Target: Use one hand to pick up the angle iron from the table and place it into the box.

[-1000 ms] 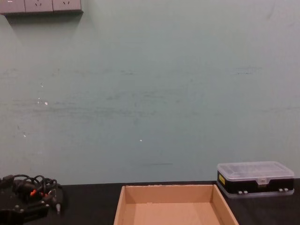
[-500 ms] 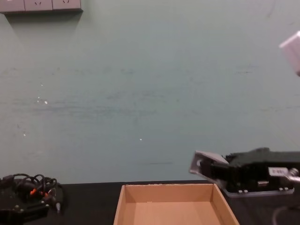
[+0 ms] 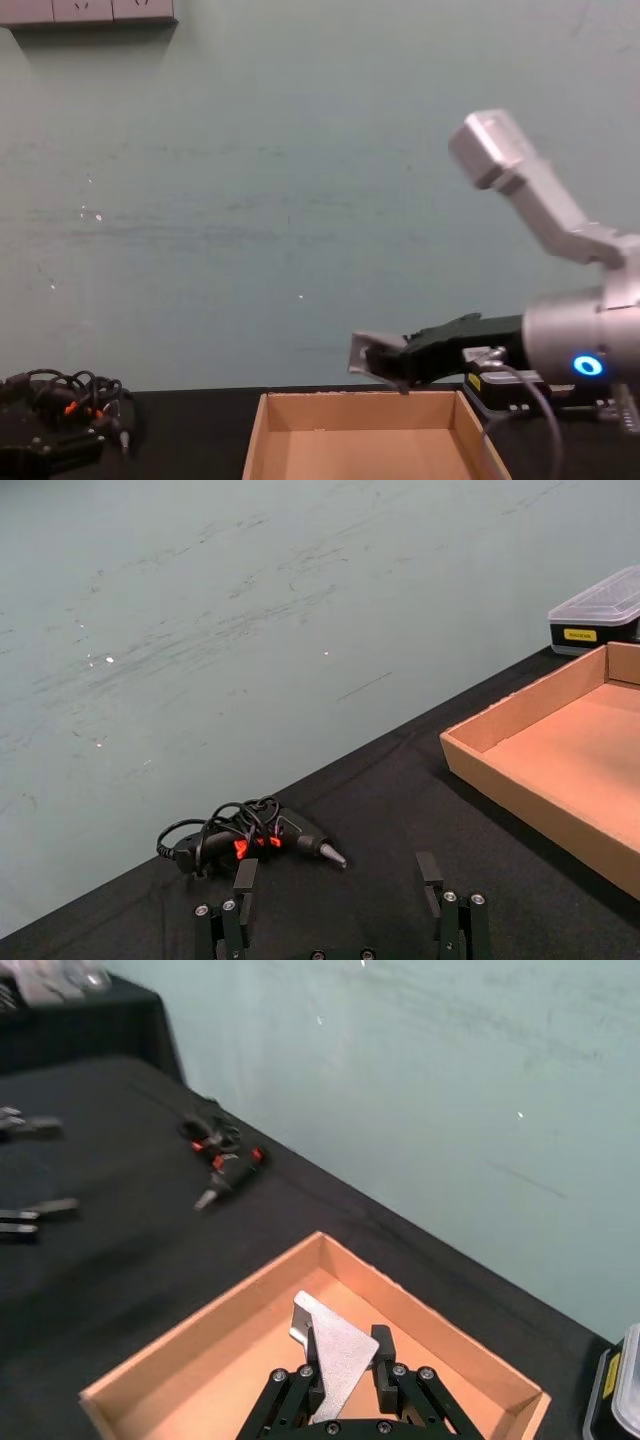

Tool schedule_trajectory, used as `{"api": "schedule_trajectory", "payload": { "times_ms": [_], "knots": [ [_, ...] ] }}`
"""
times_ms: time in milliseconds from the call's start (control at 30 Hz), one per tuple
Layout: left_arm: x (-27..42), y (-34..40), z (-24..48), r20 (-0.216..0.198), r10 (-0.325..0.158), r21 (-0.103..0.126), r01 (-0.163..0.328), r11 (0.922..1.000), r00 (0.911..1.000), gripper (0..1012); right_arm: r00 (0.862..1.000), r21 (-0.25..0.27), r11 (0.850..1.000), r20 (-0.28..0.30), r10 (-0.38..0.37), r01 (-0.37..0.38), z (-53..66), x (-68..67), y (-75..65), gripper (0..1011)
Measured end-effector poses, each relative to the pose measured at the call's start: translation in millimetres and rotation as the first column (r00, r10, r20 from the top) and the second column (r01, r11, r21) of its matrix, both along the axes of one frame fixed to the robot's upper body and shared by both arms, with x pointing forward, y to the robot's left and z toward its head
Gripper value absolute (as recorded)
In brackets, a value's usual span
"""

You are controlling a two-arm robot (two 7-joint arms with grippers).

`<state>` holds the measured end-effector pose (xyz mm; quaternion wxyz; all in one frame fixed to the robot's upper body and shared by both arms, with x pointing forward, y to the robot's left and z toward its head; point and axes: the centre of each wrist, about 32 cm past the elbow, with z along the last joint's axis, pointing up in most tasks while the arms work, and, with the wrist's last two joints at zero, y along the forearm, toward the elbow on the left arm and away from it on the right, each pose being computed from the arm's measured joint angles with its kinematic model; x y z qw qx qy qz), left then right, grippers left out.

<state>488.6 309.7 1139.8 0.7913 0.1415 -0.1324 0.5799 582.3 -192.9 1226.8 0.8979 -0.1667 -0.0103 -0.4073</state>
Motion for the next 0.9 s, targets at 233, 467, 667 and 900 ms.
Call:
{"api": "schedule_trajectory", "payload": {
  "times_ms": [233,467,667,900],
  "knots": [
    [0.0,0.0,0.0,0.000,0.000,0.000,0.000,1.0000,1.0000,1000,0.999,-0.100,0.995,-0.041,-0.034,0.030,-4.5,22.5,23.0,264],
    [0.0,0.0,0.0,0.000,0.000,0.000,0.000,1.0000,1.0000,1000,0.996,-0.166,0.986,-0.075,-0.041,0.028,-12.7,34.5,38.7,264],
    [0.0,0.0,0.0,0.000,0.000,0.000,0.000,1.0000,1.0000,1000,0.992,-0.210,0.977,-0.112,-0.050,0.025,-20.8,38.5,45.3,264],
    [0.0,0.0,0.0,0.000,0.000,0.000,0.000,1.0000,1.0000,1000,0.993,-0.208,0.978,-0.110,-0.049,0.025,-19.9,38.3,44.6,264]
  ]
}}
